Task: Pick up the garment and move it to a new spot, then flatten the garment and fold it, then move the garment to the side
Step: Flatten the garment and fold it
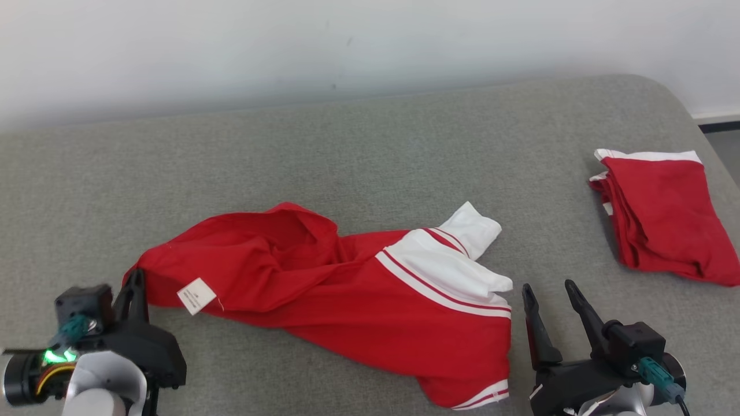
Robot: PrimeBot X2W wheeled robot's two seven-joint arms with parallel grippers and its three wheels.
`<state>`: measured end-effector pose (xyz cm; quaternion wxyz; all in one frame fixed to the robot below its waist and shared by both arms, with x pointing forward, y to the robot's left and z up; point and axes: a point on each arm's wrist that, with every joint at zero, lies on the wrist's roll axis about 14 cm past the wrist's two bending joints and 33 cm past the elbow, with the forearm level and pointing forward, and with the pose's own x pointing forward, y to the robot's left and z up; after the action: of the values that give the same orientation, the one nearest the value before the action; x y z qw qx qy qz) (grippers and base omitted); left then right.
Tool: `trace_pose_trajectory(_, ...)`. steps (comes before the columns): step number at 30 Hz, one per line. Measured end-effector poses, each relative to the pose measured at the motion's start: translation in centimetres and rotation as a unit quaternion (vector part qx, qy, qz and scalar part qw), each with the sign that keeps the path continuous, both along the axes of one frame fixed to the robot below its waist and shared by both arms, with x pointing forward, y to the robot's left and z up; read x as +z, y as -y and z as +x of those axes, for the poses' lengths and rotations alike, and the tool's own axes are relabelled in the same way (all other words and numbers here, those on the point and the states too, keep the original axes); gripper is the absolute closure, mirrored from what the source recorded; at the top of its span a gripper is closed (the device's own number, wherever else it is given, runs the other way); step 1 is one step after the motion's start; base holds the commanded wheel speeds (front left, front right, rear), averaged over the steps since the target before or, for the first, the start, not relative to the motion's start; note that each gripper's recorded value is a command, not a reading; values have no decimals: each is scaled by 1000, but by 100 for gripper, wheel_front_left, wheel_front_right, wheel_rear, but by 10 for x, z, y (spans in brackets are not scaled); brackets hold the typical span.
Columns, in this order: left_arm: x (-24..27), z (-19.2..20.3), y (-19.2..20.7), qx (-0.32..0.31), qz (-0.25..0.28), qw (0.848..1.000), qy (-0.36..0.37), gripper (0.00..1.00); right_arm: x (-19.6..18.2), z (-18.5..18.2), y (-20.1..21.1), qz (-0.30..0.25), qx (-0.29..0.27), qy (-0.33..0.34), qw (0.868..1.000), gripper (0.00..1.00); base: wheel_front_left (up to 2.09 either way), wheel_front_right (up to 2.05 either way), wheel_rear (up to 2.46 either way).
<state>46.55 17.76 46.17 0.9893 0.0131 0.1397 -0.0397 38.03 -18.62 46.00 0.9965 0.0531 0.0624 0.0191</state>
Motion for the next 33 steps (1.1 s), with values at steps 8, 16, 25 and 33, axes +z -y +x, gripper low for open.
trace_pose_trajectory(8,24,-42,-16,57,-96,993,33,100,7,5,-12,-1,18,8,1000,0,0,0,0)
trace_pose_trajectory(16,-7,-91,-17,92,-122,988,-10,100,7,9,-17,-5,28,7,1000,0,0,0,0)
trace_pose_trajectory(25,-47,-118,-35,139,-105,983,-64,0,8,11,-26,-6,40,6,999,0,0,0,0)
trace_pose_trajectory(33,-23,-100,-27,56,-67,995,-48,0,9,9,-30,-5,47,7,999,0,0,0,0)
